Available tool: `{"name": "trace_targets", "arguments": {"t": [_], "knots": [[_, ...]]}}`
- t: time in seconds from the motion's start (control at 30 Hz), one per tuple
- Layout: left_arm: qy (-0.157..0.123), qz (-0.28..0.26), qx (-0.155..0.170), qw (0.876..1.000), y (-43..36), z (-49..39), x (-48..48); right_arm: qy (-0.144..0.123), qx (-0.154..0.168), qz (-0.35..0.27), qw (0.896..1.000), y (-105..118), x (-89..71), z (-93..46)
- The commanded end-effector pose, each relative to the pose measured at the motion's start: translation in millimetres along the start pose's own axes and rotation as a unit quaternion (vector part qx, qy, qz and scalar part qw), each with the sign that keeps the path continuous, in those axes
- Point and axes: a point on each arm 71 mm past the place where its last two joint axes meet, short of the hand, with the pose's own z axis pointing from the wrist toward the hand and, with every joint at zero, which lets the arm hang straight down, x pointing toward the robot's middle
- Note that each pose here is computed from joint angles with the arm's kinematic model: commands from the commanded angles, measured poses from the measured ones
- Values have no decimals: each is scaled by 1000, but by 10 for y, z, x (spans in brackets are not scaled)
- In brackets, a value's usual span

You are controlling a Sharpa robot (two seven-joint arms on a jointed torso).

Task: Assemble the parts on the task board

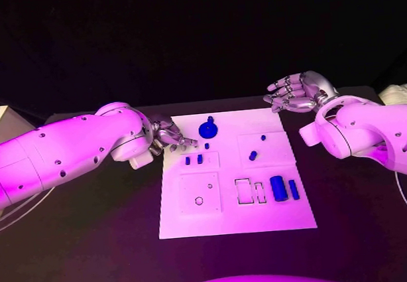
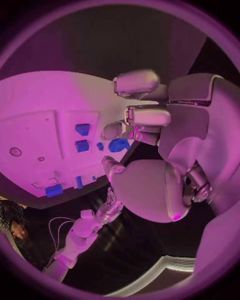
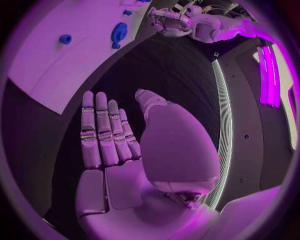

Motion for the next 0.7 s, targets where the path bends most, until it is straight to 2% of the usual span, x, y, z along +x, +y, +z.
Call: {"name": "trace_targets", "arguments": {"t": [0.03,0.2,0.33,0.43,0.57,0.7], "knots": [[-21,-47,52,997,-69,-14,-33,7,-7,0,1000,9,13,-3],[-52,-17,102,993,-130,-38,-53,7,-6,0,1000,6,9,-5],[-98,16,179,979,-228,-56,-22,7,-6,0,1000,5,8,-6],[-129,45,235,962,-295,-61,44,7,-6,0,1000,6,8,-5],[-151,89,274,946,-348,-37,143,8,-7,0,1000,7,11,-4],[-158,130,286,936,-372,15,214,8,-7,0,1000,9,15,-2]]}}
